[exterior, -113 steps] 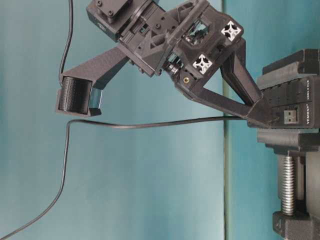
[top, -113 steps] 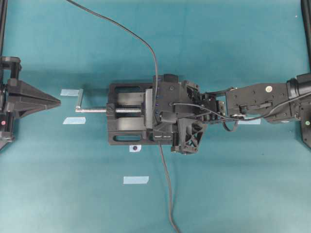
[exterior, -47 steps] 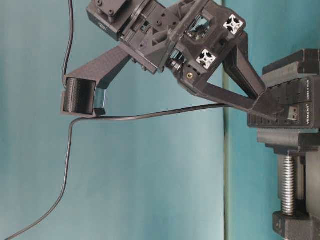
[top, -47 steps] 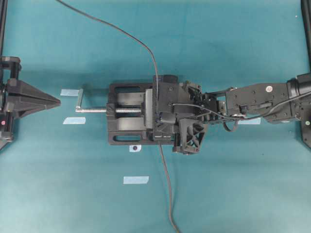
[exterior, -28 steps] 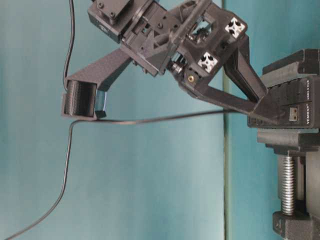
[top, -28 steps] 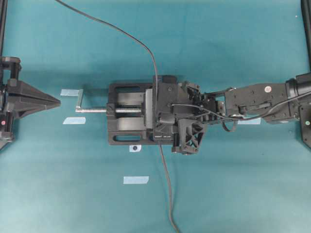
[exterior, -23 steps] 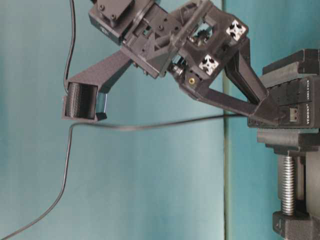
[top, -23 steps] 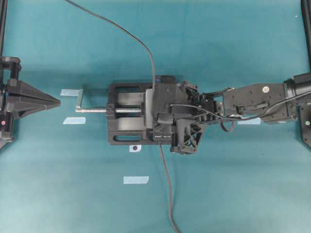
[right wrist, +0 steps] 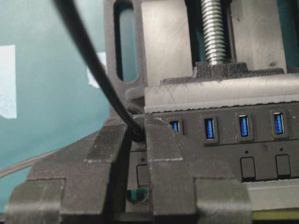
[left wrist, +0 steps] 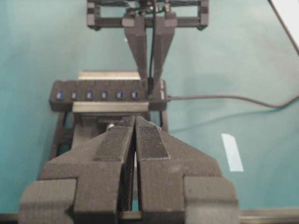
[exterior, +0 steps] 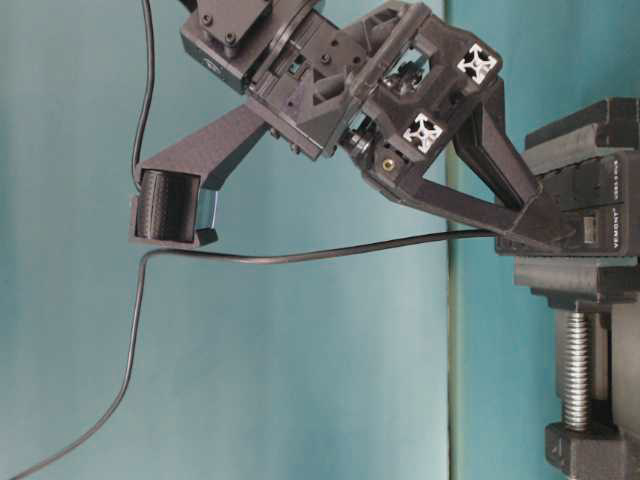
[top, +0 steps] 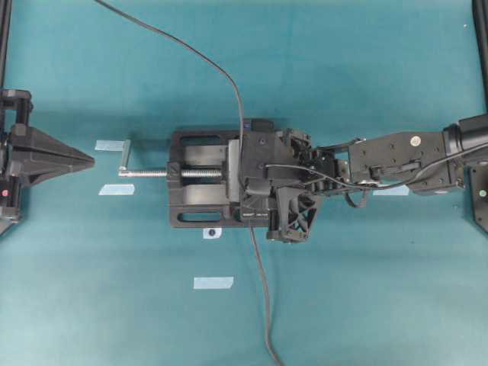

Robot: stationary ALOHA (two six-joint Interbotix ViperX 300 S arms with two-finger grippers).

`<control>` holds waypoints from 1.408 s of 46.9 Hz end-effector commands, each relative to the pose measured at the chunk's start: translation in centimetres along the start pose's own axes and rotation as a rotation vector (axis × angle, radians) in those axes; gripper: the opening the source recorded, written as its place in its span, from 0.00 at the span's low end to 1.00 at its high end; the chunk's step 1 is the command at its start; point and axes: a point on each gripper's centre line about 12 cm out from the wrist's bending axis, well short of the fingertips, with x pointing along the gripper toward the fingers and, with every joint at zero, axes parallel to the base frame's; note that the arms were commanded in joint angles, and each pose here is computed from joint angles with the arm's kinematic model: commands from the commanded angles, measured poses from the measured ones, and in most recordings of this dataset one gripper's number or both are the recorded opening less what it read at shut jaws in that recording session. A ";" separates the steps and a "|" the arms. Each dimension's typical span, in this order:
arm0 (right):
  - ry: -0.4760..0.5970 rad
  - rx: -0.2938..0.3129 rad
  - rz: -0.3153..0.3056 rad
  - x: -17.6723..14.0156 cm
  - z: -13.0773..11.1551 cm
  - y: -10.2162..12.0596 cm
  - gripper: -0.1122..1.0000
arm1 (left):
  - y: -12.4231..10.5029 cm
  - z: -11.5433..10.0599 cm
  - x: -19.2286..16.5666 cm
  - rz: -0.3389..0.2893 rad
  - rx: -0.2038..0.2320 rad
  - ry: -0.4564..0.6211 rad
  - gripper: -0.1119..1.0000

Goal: Insert the USB into the front port of the fixed hub.
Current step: 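Align and push the USB plug into the front port with the right gripper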

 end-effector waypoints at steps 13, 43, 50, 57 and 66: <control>0.003 0.004 0.012 0.0 -0.1 0.7 0.15 | 0.0 0.5 0.0 0.001 -0.002 -0.015 0.10; 0.064 -0.003 0.020 1.0 -1.4 1.5 0.14 | 0.0 0.5 0.0 0.001 0.000 -0.012 0.10; 0.068 -0.004 0.020 1.1 -1.5 1.5 0.14 | 0.0 0.5 0.0 0.001 0.000 -0.014 0.10; 0.068 -0.002 0.021 1.1 -1.5 1.5 0.14 | 0.0 0.5 0.0 0.001 -0.002 -0.012 0.10; 0.070 -0.004 0.020 1.0 -1.5 1.5 0.14 | 0.0 0.5 0.0 0.001 0.000 -0.014 0.10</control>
